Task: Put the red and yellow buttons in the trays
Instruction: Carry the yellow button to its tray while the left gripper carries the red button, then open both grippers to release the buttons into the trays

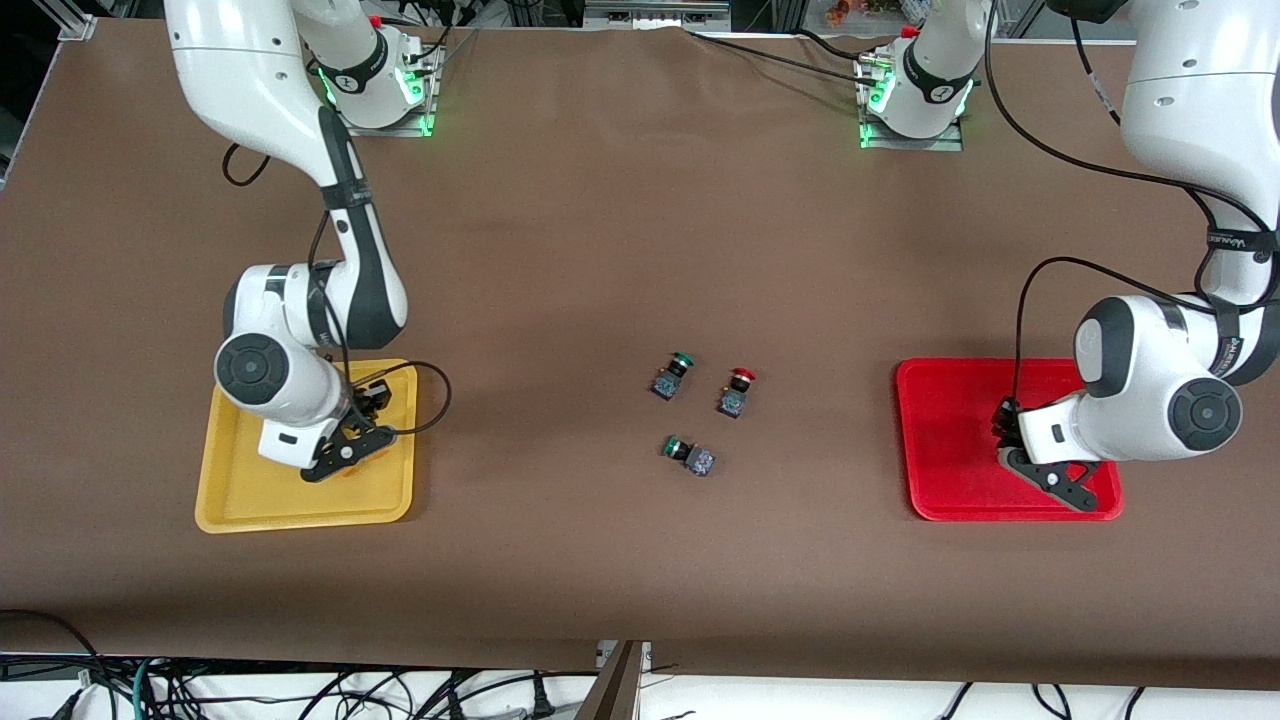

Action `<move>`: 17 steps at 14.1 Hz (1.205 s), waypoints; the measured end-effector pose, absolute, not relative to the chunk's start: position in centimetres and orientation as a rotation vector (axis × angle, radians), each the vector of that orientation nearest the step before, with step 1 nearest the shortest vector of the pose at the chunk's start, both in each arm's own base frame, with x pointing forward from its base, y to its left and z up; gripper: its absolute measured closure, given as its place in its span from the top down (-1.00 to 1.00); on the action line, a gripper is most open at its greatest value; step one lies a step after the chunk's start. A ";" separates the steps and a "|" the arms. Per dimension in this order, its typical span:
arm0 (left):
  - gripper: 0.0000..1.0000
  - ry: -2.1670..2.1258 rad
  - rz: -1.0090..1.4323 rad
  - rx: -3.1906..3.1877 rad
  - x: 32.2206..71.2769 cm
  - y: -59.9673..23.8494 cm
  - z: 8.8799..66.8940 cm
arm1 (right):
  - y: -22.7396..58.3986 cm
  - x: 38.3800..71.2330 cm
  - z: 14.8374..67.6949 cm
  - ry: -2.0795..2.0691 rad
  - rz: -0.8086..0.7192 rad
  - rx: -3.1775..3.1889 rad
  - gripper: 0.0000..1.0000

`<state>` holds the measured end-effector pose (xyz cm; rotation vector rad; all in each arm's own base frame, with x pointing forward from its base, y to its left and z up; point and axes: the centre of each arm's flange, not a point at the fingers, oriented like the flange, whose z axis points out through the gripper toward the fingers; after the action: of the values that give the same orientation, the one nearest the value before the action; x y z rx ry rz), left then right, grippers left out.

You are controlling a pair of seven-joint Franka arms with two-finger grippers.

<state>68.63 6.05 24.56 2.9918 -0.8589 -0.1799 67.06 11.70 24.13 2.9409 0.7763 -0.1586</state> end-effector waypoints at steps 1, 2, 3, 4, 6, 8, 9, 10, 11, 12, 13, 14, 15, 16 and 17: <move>-0.21 -0.846 -0.149 3.004 68.1 7.6 23.6 | 11.9 67.0 23.6 0.775 -0.158 2.946 -0.34; -0.21 -0.826 -0.127 3.016 67.4 9.1 22.5 | 12.1 67.0 23.1 0.773 -0.154 2.950 -0.33; -0.21 -0.796 -0.114 3.026 66.6 10.7 21.5 | 12.1 67.0 22.7 0.757 -0.149 2.969 -0.20; -0.21 -0.764 -0.118 3.031 65.6 12.1 20.5 | 12.2 67.0 22.2 0.733 -0.146 2.998 -0.03; -0.21 -0.711 -0.144 3.032 64.0 14.5 19.4 | 12.0 67.0 21.7 0.701 -0.146 3.031 0.37; -0.21 -0.684 -0.152 3.033 63.3 15.7 19.1 | 11.8 67.1 21.8 0.689 -0.140 3.039 0.78; -0.21 -0.680 -0.152 3.034 63.2 15.9 19.2 | 11.7 67.2 21.9 0.687 -0.134 3.041 0.96; -0.21 -0.680 -0.151 3.034 63.3 15.9 19.2 | 11.7 67.4 22.2 0.684 -0.125 3.044 1.00; -0.13 -0.678 -0.150 3.034 63.3 15.7 19.2 | 11.7 67.6 22.7 0.683 -0.111 3.047 1.00; -0.12 -0.675 -0.147 3.035 63.3 15.7 19.2 | 11.9 67.9 23.4 0.680 -0.089 3.057 1.00; 0.00 -0.670 -0.141 3.038 63.4 15.6 19.4 | 12.3 68.2 24.4 0.672 -0.061 3.080 1.00; 0.19 -0.668 -0.130 3.042 63.5 15.5 19.9 | 13.0 68.4 25.6 0.654 -0.041 3.110 1.00; 0.36 -0.671 -0.109 3.047 63.8 15.3 20.7 | 14.3 68.2 27.1 0.604 -0.039 3.142 1.00; 0.57 -0.678 -0.082 3.051 64.2 14.8 21.8 | 15.9 67.9 28.8 0.527 -0.032 3.167 1.00; 0.74 -0.688 -0.049 3.053 64.7 13.9 23.1 | 17.5 67.4 30.6 0.442 -0.030 3.193 1.00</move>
<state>64.72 13.94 23.06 3.0531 -0.6876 -0.0495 67.42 17.55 30.59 3.1927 0.4421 -0.0301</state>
